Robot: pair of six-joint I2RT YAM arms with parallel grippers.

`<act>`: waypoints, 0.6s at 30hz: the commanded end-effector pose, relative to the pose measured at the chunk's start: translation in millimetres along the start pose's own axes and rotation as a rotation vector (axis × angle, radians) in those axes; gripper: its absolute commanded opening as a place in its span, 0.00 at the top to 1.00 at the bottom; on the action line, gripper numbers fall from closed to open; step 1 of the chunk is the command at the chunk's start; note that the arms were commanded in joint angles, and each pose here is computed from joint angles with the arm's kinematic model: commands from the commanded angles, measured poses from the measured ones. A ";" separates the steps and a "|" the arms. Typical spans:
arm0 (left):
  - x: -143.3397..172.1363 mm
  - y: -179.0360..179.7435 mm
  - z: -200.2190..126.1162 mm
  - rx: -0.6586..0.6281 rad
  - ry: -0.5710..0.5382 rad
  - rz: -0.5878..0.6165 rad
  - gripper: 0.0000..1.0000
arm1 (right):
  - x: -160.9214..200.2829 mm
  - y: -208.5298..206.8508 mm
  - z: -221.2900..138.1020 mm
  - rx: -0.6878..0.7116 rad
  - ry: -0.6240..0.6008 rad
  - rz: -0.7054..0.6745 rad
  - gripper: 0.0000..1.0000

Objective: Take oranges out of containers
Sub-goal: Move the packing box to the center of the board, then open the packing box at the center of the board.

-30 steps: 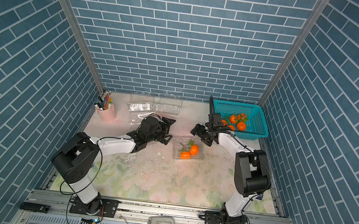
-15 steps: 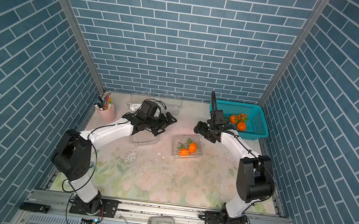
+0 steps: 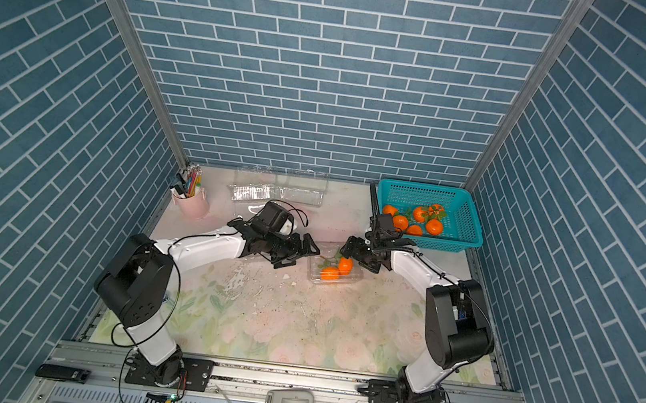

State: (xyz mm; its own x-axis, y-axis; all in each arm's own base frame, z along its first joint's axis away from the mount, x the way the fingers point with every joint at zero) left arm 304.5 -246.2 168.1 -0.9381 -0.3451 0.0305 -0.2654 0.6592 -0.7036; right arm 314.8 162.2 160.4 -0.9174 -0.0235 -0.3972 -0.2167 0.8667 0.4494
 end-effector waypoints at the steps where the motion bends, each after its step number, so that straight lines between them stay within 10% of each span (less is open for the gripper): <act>1: -3.3 -2.1 18.4 0.028 0.032 0.001 0.01 | -0.4 9.2 11.4 -0.072 -0.010 0.038 0.16; 18: -61.5 -48.3 42.6 -0.036 0.021 0.060 0.01 | -30.0 -6.1 -0.7 -0.103 -0.078 0.100 0.17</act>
State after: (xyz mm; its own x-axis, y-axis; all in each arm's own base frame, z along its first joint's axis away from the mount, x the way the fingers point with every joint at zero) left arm 392.0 -282.8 184.3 -0.9378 -0.3452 -0.0376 -0.2150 0.6623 -0.7178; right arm 344.5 164.8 161.9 -0.9101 0.0910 -0.4043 -0.1590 0.8243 0.5433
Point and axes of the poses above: each gripper's point midway between its finger pads, its own z axis out along the fingers, its own y axis along the line the jaws close on, x = y × z, the point moved 9 cm from there along -z, back along the fingers, and after that the axes turned 13 degrees about -z, right-handed, at the moved point
